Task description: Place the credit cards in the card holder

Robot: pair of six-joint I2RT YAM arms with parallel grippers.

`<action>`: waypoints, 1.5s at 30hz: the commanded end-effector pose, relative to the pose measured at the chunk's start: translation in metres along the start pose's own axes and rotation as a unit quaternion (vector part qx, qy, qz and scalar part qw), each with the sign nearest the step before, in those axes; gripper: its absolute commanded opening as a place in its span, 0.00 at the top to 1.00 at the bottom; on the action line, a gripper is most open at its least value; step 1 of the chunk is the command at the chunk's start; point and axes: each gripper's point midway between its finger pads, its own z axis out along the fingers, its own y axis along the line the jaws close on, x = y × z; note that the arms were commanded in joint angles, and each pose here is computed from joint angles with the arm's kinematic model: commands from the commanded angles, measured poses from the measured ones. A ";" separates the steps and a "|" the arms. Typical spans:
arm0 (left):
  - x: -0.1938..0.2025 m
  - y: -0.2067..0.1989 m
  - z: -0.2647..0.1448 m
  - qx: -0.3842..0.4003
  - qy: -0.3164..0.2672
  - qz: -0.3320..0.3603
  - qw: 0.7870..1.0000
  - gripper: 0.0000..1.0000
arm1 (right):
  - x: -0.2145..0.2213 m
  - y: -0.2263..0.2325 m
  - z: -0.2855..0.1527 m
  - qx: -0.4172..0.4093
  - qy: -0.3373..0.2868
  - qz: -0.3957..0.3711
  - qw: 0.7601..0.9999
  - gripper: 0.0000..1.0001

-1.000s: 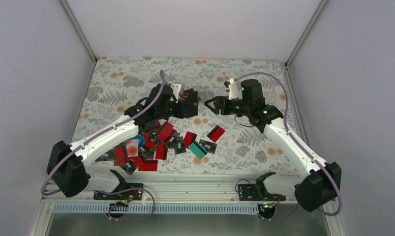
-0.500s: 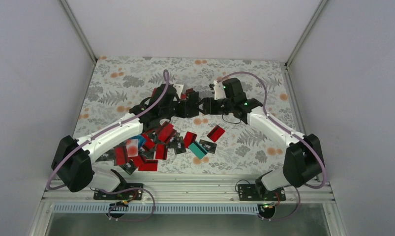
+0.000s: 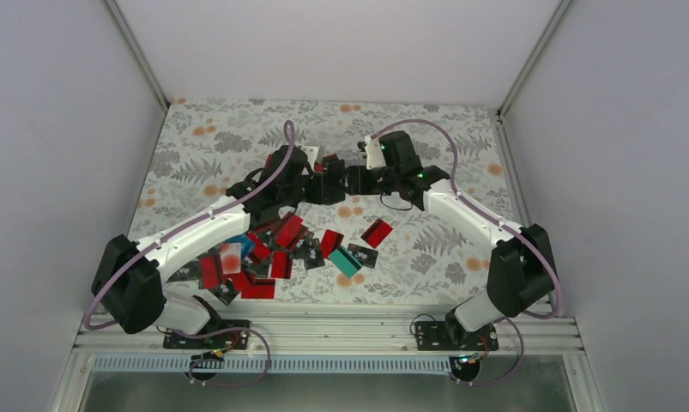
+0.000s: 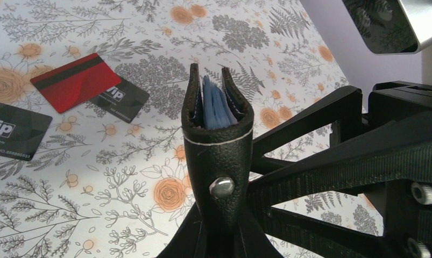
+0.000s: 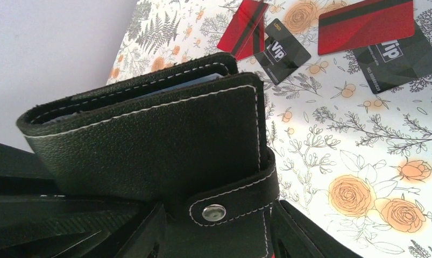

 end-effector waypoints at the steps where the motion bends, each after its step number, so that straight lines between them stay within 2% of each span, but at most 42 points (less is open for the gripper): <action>1: -0.026 -0.035 -0.013 0.058 -0.030 0.007 0.998 0.98 | -0.001 -0.013 0.007 0.042 0.000 -0.004 0.999 0.50; 9: -0.035 -0.043 -0.022 0.070 -0.038 0.009 0.997 0.98 | 0.004 -0.032 0.007 0.088 0.004 0.003 0.996 0.52; 21: -0.038 -0.050 -0.022 0.080 -0.032 0.010 0.996 0.98 | -0.009 -0.023 0.007 0.082 0.002 -0.010 0.997 0.51; 28: -0.042 -0.055 -0.022 0.087 -0.026 0.008 0.996 0.98 | 0.009 -0.091 0.002 0.185 0.010 0.019 0.983 0.54; 32: -0.036 -0.050 -0.016 0.075 -0.011 0.003 0.997 0.98 | 0.012 -0.127 -0.021 0.226 -0.003 0.044 0.973 0.58; 37: -0.028 -0.045 -0.008 0.067 0.002 -0.005 0.998 0.98 | 0.018 -0.160 -0.049 0.257 -0.019 0.071 0.963 0.59; 40: -0.023 -0.040 -0.001 0.056 0.014 -0.010 0.998 0.98 | 0.014 -0.155 -0.063 0.242 -0.038 0.061 0.968 0.59; 45: -0.019 -0.035 0.006 0.045 0.027 -0.011 0.999 0.98 | 0.002 -0.103 -0.076 0.139 -0.075 0.003 0.987 0.57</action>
